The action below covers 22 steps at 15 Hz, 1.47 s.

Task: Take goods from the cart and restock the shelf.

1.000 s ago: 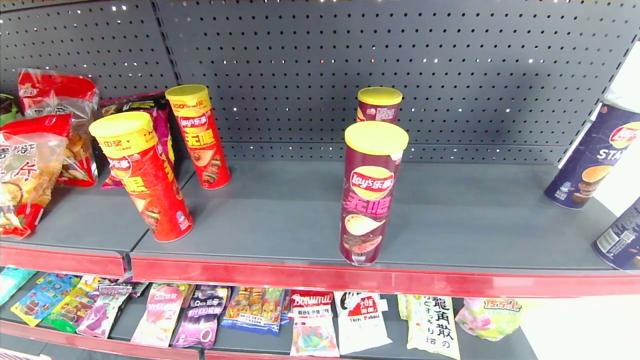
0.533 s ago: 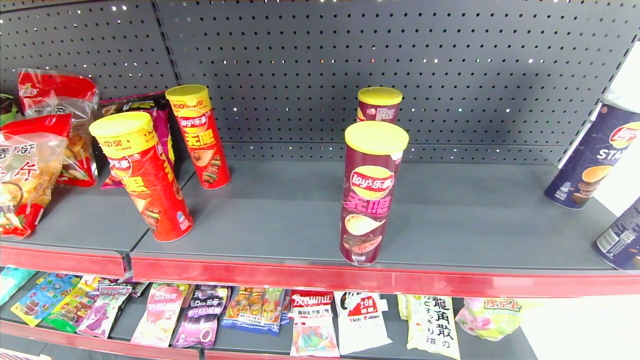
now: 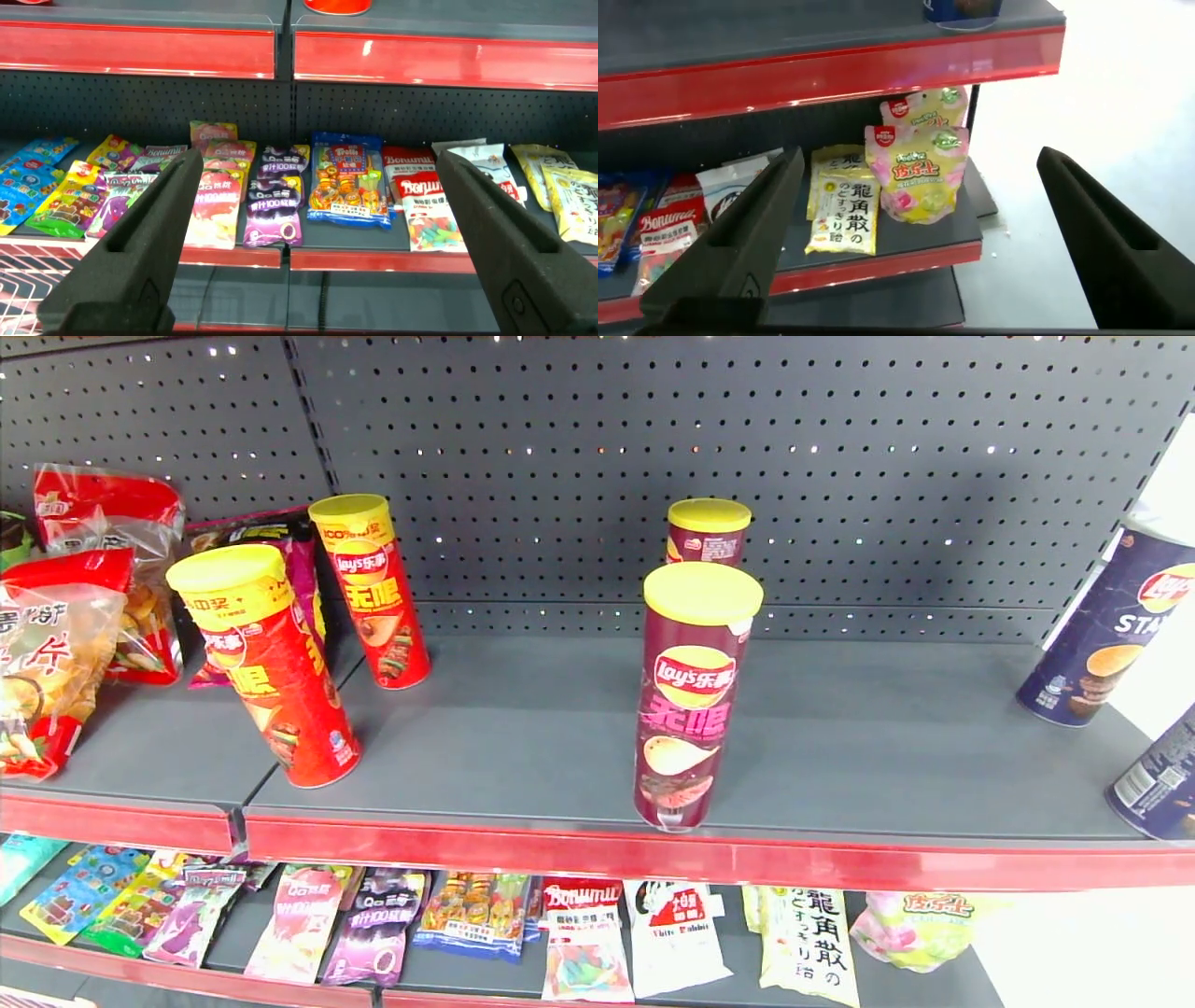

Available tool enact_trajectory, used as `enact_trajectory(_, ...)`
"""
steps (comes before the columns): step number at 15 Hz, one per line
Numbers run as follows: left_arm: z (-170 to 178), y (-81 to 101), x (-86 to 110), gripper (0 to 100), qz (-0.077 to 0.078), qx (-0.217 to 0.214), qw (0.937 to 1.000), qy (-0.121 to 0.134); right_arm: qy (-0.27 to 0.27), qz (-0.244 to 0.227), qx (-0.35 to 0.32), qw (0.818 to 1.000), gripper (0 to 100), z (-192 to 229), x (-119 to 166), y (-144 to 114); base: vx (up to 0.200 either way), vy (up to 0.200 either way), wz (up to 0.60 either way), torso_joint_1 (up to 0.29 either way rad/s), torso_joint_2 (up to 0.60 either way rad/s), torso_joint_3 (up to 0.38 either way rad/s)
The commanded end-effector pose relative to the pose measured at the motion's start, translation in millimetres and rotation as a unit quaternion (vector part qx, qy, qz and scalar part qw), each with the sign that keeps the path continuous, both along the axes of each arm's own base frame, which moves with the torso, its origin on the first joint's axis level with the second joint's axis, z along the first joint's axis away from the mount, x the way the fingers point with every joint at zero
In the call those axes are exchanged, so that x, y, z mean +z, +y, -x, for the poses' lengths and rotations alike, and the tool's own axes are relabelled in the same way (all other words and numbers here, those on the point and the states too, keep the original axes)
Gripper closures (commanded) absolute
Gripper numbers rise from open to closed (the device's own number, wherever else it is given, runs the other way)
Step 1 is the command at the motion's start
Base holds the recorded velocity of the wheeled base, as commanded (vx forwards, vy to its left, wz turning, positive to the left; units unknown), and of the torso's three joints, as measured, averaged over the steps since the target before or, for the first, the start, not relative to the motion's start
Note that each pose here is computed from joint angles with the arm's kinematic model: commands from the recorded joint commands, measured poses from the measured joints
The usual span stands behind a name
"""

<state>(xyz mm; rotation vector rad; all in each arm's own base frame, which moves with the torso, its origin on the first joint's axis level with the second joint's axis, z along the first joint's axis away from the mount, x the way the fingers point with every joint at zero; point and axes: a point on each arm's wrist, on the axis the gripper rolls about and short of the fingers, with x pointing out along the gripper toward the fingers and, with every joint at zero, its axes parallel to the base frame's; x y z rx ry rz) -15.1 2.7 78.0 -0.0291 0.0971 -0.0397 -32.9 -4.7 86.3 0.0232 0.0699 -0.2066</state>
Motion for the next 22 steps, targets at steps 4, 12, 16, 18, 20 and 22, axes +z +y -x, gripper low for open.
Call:
enact_trajectory(4,-0.1,0.0,0.0,0,0.0,0.0,1.0,0.001,-0.07,0.086,0.065,0.992,0,-9.2,-0.6,2.9,0.0,0.0,0.0,0.0,0.0,0.0)
enact_trajectory(12,-0.1,0.0,0.0,0,0.0,0.0,1.0,0.001,-0.026,0.016,0.103,0.994,0,-11.5,-10.3,4.8,0.0,0.0,0.0,0.0,0.0,0.0)
enact_trajectory(16,-0.1,0.0,0.0,0,0.0,0.0,1.0,0.001,-0.036,0.012,0.104,0.994,0,-10.1,-10.7,4.6,0.0,0.0,0.0,0.0,0.0,0.0)
enact_trajectory(18,-0.1,0.0,0.0,0,0.0,0.0,1.0,0.001,-0.035,0.013,0.103,0.994,0,-10.1,-10.7,4.7,0.0,0.0,0.0,0.0,0.0,0.0)
enact_trajectory(20,-0.1,0.0,0.0,0,0.0,0.0,1.0,0.001,-0.035,0.013,0.103,0.994,0,-10.1,-10.7,4.7,0.0,0.0,0.0,0.0,0.0,0.0)
enact_trajectory(22,-0.1,0.0,0.0,0,0.0,0.0,1.0,0.001,-0.035,0.013,0.102,0.994,0,-10.1,-10.9,4.6,0.0,0.0,0.0,0.0,0.0,0.0)
